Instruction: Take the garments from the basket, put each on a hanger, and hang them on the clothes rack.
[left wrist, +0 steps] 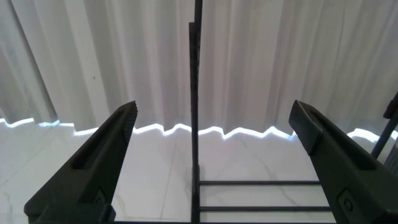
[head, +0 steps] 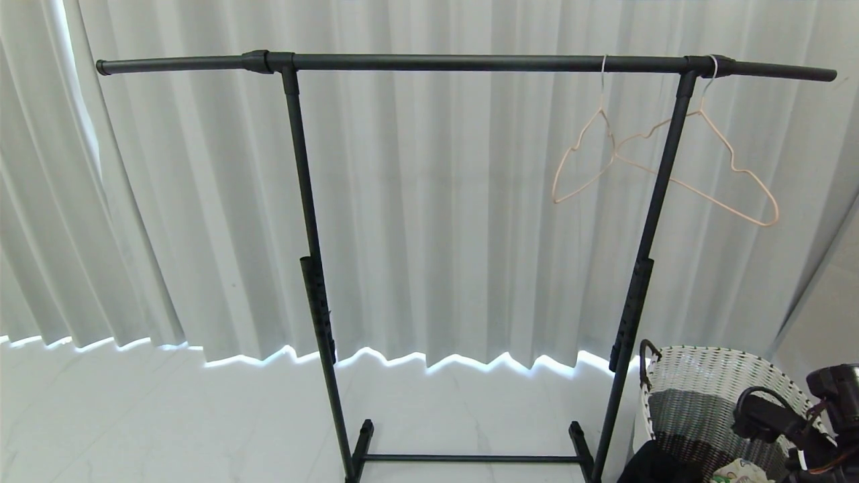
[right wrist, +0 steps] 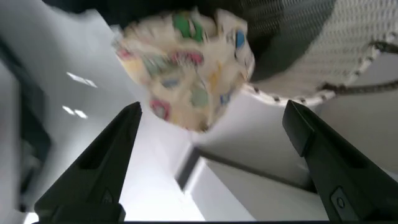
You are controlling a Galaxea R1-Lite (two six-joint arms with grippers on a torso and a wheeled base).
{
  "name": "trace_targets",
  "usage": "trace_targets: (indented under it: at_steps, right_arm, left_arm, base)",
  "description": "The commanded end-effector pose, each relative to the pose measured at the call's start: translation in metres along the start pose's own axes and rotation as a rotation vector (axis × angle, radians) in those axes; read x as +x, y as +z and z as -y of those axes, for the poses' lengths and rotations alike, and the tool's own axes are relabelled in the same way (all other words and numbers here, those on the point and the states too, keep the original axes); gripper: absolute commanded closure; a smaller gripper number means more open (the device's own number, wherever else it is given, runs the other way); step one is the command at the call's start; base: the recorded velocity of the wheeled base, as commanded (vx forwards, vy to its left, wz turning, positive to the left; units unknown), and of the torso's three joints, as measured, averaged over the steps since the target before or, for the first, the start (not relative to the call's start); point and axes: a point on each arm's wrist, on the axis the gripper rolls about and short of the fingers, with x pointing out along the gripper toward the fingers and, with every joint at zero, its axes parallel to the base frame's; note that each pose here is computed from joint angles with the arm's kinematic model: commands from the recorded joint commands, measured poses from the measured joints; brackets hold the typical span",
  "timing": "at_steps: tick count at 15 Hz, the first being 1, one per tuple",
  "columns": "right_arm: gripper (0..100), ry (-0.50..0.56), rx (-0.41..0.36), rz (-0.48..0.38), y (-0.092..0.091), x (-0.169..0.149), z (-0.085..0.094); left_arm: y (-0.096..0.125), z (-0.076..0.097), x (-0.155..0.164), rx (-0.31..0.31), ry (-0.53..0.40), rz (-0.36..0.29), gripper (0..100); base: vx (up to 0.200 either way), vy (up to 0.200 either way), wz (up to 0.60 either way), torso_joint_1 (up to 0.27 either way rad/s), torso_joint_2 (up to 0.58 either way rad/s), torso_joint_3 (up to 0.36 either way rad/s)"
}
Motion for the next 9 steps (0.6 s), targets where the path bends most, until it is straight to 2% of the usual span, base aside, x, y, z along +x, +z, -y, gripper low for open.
trace_targets:
  at_steps: [1,5,9]
  right_arm:
    - [0,0.025,-0.046,-0.07,-0.006,0.012,-0.005]
    - [0,0.006,-0.123,-0.063,0.001,0.025,0.0]
    - [0,-0.035,-0.201,-0.056,0.012,0.038,0.015]
  left_arm:
    - [0.0,0.0,0.0,-0.001,0.0,0.001,0]
    - [0.0,0.0,0.0,-0.001,0.0,0.001,0]
    - [0.0,0.0,0.0,-0.002,0.0,0.001,0]
  base:
    - [0.0,0.0,0.0,0.0,0.0,0.0]
    - [0.0,0.0,0.0,0.0,0.0,0.0]
    - [0.0,0.0,0.0,0.0,0.0,0.0]
